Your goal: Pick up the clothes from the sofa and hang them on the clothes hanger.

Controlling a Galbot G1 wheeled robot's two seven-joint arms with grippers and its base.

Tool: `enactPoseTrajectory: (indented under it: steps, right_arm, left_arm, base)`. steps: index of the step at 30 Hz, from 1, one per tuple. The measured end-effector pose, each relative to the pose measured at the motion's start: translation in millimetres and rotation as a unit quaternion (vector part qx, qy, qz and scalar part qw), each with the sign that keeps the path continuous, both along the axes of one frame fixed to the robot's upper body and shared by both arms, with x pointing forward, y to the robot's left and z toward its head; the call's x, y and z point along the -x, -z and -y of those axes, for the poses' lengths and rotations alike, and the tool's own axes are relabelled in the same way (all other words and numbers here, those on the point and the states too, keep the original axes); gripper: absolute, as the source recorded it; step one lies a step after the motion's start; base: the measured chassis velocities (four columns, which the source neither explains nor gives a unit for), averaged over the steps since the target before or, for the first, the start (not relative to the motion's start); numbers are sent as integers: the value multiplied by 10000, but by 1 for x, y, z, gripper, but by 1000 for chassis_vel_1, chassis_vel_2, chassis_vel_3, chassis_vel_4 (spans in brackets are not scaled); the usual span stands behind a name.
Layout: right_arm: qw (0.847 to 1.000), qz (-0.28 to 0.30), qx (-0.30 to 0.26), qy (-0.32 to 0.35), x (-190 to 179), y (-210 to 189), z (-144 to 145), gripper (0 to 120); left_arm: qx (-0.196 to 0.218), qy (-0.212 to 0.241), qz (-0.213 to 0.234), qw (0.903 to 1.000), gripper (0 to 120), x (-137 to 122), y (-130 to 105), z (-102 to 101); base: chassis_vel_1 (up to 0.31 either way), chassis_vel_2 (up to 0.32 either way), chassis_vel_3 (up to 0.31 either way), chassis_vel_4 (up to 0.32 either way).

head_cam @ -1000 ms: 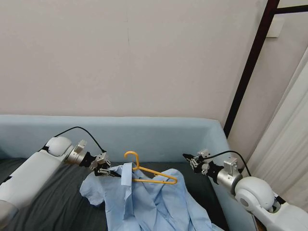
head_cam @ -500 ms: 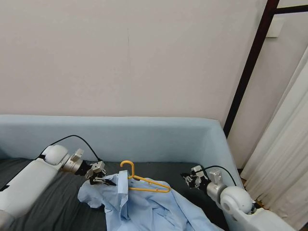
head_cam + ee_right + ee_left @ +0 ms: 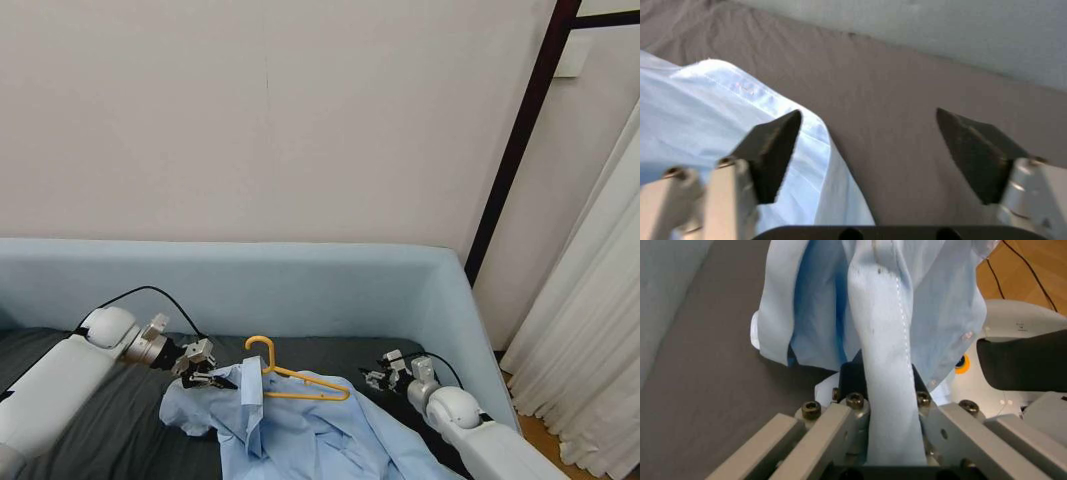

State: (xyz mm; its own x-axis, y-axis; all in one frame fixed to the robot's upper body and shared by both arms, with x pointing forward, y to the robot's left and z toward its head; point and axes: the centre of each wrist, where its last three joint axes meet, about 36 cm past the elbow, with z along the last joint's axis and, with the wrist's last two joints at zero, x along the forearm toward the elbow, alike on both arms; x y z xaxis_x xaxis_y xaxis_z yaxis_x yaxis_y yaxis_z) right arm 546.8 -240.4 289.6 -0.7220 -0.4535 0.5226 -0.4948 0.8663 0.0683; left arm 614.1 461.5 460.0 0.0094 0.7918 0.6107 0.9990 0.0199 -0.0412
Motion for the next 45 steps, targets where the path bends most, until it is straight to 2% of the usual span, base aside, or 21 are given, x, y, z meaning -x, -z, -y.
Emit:
enactPoseTrajectory:
  steps: [3, 6, 12, 20, 25, 30, 35, 39, 40, 42, 45]
  right_arm:
    - [9999, -5, 102, -71, -2, 5, -7, 95]
    - [9997, -10, 205, -123, -3, 8, -9, 99]
    - [9993, -87, 333, -162, -2, 22, -9, 100]
    - [9999, -168, -13, -13, -1, 35, -21, 100]
    - [9983, -331, 434, 182, 1, 41, -34, 100]
    - [9973, -432, 555, 202, 0, 45, -36, 100]
    - [9971, -452, 610, 13, 1, 52, -32, 90]
    - [9968, -475, 637, -56, 1, 57, -32, 71]
    - [9968, -475, 637, -56, 1, 57, -32, 71]
    - [9968, -467, 650, -77, 1, 57, -33, 62]
    - [9967, -454, 661, -90, 1, 57, -33, 53]
  left_arm:
    - [3, -3, 3, 10000, 2, 1, -1, -1]
    - [13, -22, -1, 10000, 2, 2, 0, -3]
    - [20, -52, -2, 10000, 2, 5, -2, -8]
    - [24, -61, 6, 10000, 2, 5, -3, -10]
    - [46, -66, 7, 10000, 2, 5, 0, -10]
    - [56, -70, 7, 10000, 2, 6, 2, -10]
    - [55, -82, 13, 10000, 2, 7, 3, -11]
    - [41, -94, 46, 9999, 2, 7, 1, -13]
    - [41, -94, 46, 9999, 2, 7, 1, -13]
    - [44, -92, 59, 9999, 2, 7, 0, -14]
    - [50, -95, 61, 9999, 2, 7, 1, -13]
  base:
    - [0, 0, 0, 0]
    - [0, 0, 0, 0]
    - [0, 0, 0, 0]
    - [0, 0, 0, 0]
    - [0, 0, 0, 0]
    - [0, 0, 0, 0]
    - [0, 0, 0, 0]
    - [0, 0, 0, 0]
    - [0, 0, 0, 0]
    - [0, 0, 0, 0]
    - [0, 0, 0, 0]
